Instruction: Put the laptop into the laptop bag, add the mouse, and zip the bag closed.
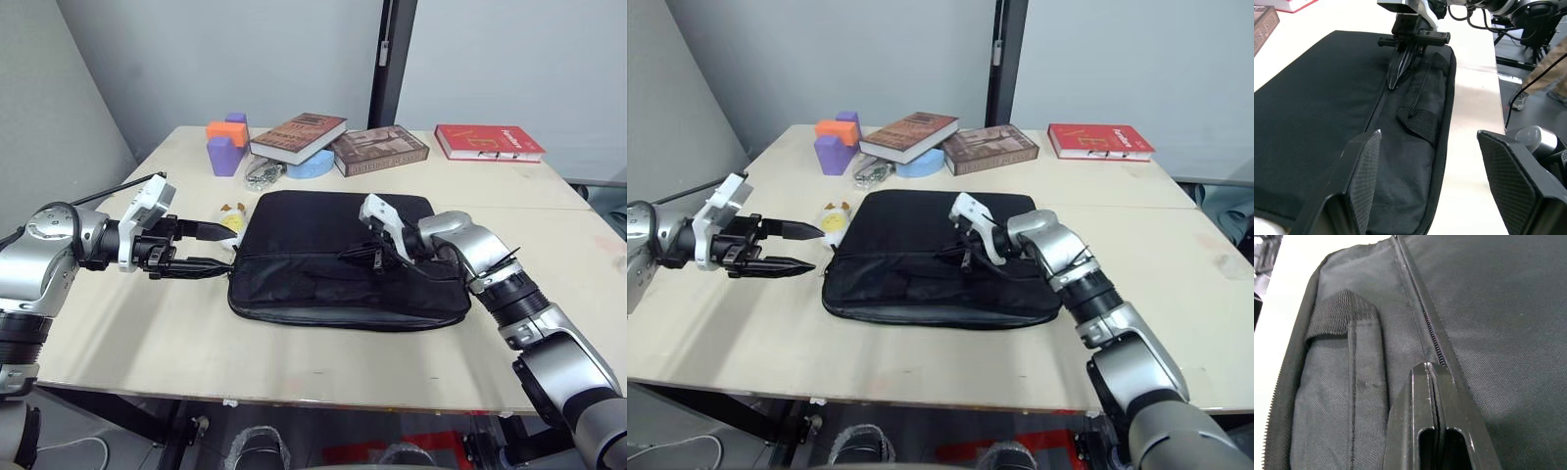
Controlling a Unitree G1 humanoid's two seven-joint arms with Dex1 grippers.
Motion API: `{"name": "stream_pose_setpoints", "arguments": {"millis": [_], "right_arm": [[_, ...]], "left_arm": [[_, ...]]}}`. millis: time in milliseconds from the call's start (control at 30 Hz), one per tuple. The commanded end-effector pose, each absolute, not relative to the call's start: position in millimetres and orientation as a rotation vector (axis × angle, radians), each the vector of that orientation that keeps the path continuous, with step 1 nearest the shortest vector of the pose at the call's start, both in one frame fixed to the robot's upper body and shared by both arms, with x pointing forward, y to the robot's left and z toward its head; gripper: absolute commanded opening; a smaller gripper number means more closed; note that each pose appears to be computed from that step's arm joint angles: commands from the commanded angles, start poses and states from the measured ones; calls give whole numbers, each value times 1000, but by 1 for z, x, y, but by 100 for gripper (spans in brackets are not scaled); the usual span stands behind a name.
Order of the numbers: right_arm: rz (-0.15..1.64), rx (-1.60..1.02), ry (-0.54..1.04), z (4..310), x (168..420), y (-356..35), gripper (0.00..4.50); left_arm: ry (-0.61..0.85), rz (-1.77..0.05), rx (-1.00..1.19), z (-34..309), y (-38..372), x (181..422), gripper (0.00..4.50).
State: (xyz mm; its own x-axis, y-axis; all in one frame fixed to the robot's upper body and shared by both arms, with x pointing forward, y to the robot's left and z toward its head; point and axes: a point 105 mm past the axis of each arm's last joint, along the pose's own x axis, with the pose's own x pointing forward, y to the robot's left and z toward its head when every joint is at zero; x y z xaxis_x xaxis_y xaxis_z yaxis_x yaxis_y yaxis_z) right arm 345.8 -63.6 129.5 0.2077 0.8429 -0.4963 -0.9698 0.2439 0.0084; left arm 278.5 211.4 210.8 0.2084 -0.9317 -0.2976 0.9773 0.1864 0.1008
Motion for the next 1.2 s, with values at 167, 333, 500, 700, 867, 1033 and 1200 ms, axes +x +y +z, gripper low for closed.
{"name": "stream_pose_setpoints", "arguments": {"millis": [167,333,500,700,867,1033,1200], "right_arm": [[1278,-349,599,94,340,-70,4],[1283,-347,593,95,341,-68,4],[1284,-350,585,98,342,-67,4],[1284,-345,574,101,343,-66,4],[1273,-350,568,100,342,-66,4],[1277,-345,535,109,337,-65,4],[1258,-344,535,109,337,-66,4]], "left_arm": [[222,-1118,280,197,237,307,329],[181,-729,-16,193,268,361,329],[216,-537,-209,182,280,385,329],[311,-397,-324,155,280,406,329],[375,-364,-316,133,272,414,329],[410,-401,-323,123,260,416,329],[435,-416,-368,113,245,420,329]]}}
